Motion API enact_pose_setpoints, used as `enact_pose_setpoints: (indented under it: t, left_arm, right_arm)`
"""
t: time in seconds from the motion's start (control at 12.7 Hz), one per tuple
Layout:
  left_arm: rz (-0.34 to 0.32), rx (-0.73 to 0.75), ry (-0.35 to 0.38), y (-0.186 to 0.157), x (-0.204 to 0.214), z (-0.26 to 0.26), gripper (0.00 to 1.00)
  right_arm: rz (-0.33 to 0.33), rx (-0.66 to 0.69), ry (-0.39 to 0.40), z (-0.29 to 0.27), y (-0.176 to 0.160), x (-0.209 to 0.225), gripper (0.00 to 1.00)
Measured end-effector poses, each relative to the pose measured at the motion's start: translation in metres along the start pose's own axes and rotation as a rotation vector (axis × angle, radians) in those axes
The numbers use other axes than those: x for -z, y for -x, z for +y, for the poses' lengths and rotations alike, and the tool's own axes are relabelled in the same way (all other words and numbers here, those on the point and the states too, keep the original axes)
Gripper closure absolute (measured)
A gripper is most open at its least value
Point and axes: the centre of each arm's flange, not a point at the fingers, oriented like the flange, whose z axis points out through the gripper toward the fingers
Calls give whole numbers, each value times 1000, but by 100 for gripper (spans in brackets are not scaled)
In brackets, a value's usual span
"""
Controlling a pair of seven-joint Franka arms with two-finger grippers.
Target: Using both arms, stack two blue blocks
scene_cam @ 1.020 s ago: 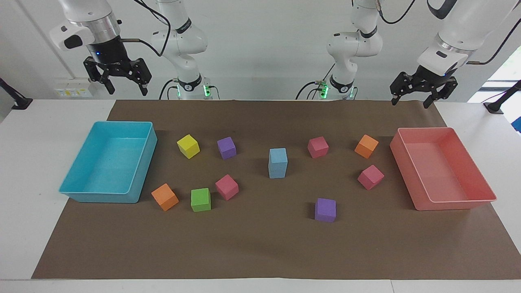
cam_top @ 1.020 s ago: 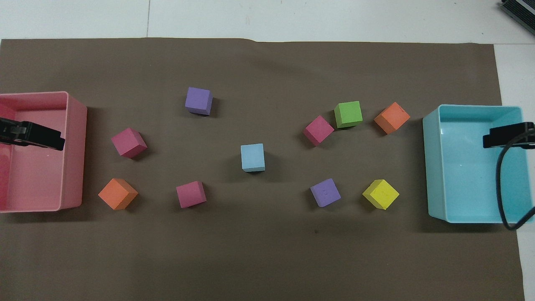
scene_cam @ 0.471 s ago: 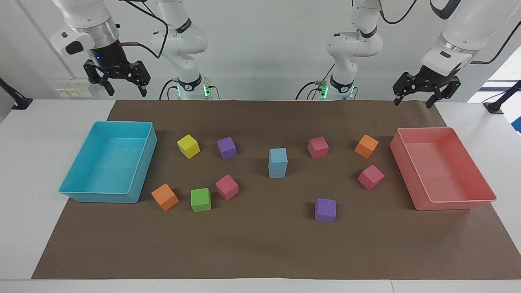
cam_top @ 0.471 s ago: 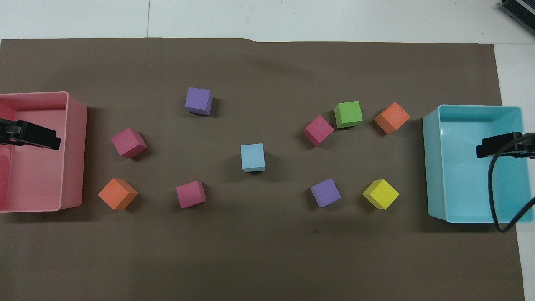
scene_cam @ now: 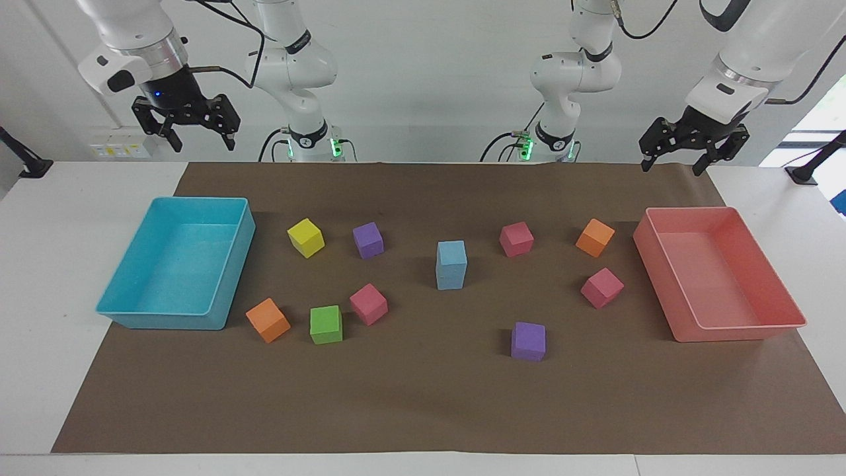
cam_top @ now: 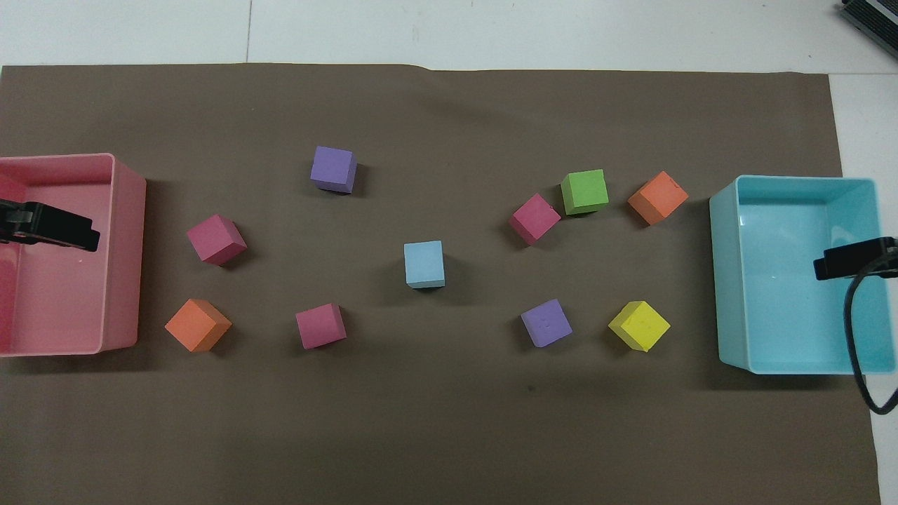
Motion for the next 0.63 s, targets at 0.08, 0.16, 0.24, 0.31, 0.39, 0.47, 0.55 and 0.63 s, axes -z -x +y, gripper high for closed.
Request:
enact_pose_setpoints:
  t: [0.08, 0.16, 0.24, 0.31, 0.39, 0.47, 0.55, 0.63]
  left_arm:
    - [0, 0, 0, 0, 0, 0, 0]
    - [0, 1, 0, 0, 0, 0, 0]
    - [0, 1, 0, 0, 0, 0, 0]
    - [0, 1, 0, 0, 0, 0, 0]
    - [0, 2, 0, 0, 0, -1, 0]
    - [0, 3, 0, 0, 0, -1, 0]
    - [0, 3, 0, 0, 0, -1, 0]
    - [0, 4, 0, 0, 0, -1, 0]
  right_arm:
    - [6, 1, 2, 0, -1, 0, 0]
    - [9, 2, 4, -1, -2, 0, 0]
    - [10, 3, 5, -1, -2, -1, 0]
    - [9, 5, 5, -2, -2, -1, 0]
    - [9, 6, 6, -3, -2, -1, 0]
    - [9, 7, 6, -3, -2, -1, 0]
    - [9, 7, 6, -3, -2, -1, 0]
    - [9, 7, 6, -3, -2, -1, 0]
